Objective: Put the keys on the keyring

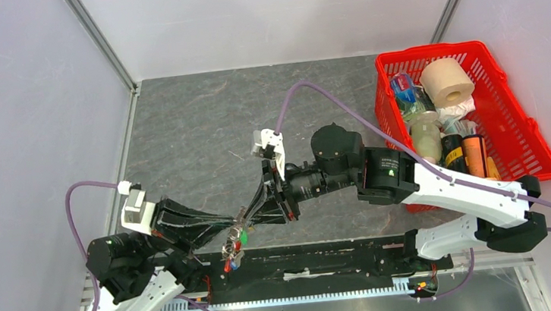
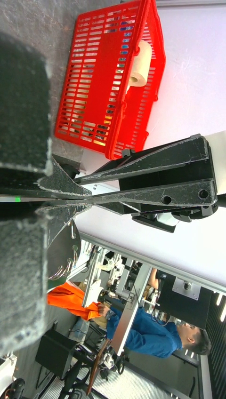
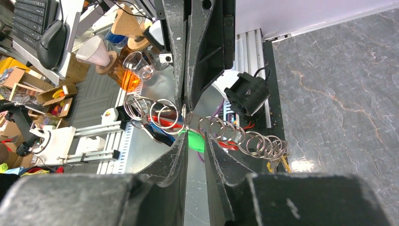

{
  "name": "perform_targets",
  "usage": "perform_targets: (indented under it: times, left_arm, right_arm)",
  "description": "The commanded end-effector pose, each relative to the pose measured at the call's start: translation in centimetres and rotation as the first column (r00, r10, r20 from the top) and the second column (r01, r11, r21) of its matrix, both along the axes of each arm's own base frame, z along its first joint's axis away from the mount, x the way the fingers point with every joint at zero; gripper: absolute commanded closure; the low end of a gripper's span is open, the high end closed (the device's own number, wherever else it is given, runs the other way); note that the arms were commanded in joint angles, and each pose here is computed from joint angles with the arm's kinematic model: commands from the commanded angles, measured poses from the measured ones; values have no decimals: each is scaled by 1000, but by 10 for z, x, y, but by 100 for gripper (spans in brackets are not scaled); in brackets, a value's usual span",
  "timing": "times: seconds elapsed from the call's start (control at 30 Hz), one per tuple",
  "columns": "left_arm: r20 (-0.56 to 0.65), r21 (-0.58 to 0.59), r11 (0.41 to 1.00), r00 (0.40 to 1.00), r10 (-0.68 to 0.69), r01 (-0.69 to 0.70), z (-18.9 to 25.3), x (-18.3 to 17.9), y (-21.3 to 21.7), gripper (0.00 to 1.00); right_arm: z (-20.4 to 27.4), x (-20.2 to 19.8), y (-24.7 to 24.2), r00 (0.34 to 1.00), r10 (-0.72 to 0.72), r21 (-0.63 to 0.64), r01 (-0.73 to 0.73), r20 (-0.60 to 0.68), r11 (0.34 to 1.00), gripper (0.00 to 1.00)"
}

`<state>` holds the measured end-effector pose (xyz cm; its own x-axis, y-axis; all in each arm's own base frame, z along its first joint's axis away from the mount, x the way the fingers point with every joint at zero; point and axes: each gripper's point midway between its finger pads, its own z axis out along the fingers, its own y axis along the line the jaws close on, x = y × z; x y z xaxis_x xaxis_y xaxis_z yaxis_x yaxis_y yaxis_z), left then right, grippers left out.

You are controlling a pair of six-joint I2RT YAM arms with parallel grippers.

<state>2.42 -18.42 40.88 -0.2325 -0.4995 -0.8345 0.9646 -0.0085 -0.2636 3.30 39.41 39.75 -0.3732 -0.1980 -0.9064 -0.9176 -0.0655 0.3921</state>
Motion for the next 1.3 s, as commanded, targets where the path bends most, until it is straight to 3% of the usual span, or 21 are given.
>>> perform_targets:
  times: [0.0, 1.27]
  left_arm:
    - [18, -75, 997, 1000, 11, -10, 18, -5, 10, 98]
    - [4, -97, 994, 999, 44, -44, 17, -1, 14, 98]
  right_arm:
    - [44, 0, -1, 1000, -12, 128, 9, 26, 992, 74]
    - [36, -5, 15, 999, 43, 128, -41, -12, 991, 73]
